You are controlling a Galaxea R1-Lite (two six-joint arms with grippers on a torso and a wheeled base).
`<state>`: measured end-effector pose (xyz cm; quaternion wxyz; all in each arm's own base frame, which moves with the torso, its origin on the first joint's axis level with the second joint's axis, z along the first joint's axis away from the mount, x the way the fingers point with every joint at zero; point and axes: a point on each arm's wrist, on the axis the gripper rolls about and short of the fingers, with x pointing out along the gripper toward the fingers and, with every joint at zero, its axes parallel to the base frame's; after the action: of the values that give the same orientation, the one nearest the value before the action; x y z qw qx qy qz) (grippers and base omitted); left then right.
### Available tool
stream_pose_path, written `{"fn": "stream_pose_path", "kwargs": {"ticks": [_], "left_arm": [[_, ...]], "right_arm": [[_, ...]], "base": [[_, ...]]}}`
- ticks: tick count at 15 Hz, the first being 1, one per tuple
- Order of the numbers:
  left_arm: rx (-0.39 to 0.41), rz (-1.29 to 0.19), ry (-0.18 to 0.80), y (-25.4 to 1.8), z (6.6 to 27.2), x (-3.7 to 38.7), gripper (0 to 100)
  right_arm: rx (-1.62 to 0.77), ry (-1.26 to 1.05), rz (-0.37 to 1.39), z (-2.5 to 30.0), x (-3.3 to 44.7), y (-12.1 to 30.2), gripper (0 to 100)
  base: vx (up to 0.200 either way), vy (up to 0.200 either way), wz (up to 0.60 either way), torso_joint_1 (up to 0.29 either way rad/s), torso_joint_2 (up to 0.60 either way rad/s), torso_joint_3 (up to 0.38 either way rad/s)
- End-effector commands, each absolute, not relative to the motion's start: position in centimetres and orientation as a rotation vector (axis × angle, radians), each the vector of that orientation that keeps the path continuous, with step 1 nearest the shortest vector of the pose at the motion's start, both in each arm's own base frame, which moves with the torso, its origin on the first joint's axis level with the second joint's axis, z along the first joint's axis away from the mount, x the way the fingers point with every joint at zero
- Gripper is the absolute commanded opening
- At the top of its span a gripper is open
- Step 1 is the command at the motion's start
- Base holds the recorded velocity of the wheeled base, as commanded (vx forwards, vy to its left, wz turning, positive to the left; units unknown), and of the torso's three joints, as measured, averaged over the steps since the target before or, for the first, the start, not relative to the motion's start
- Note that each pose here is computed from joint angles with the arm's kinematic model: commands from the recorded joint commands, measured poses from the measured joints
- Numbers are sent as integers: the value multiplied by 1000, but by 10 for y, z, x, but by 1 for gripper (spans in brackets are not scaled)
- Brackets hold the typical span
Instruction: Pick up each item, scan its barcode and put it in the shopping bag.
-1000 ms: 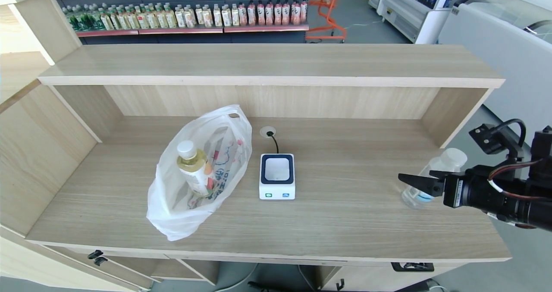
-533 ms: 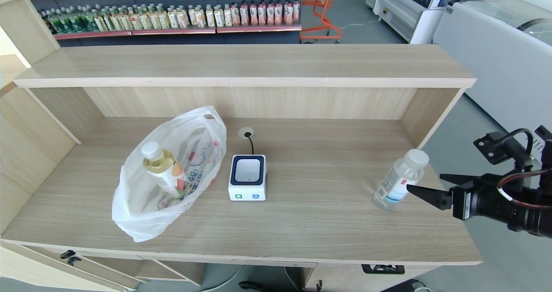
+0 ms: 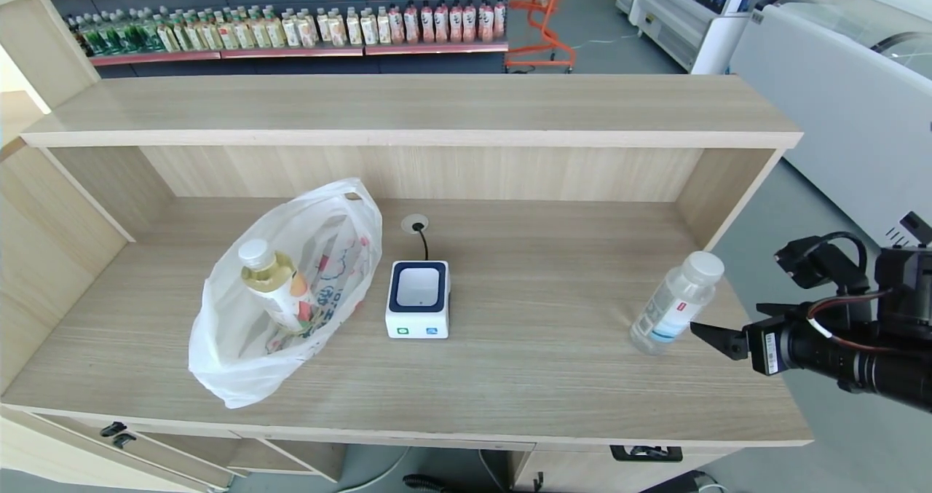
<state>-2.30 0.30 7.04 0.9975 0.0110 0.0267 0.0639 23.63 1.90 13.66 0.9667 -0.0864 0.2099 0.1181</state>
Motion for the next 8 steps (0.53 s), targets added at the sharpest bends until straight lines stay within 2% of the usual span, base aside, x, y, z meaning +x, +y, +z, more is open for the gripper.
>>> {"fn": "stream_pose_path", "kwargs": {"ticks": [1, 8], "left_arm": [[22, 128, 53, 3, 70, -23, 100], [22, 128, 53, 3, 70, -23, 100]], "right_arm": [[-175, 471, 258, 124, 245, 23, 100], [-194, 452, 340, 111, 259, 46, 100]], "base": [[0, 0, 0, 0, 0, 0], [0, 0, 0, 0, 0, 0]]}}
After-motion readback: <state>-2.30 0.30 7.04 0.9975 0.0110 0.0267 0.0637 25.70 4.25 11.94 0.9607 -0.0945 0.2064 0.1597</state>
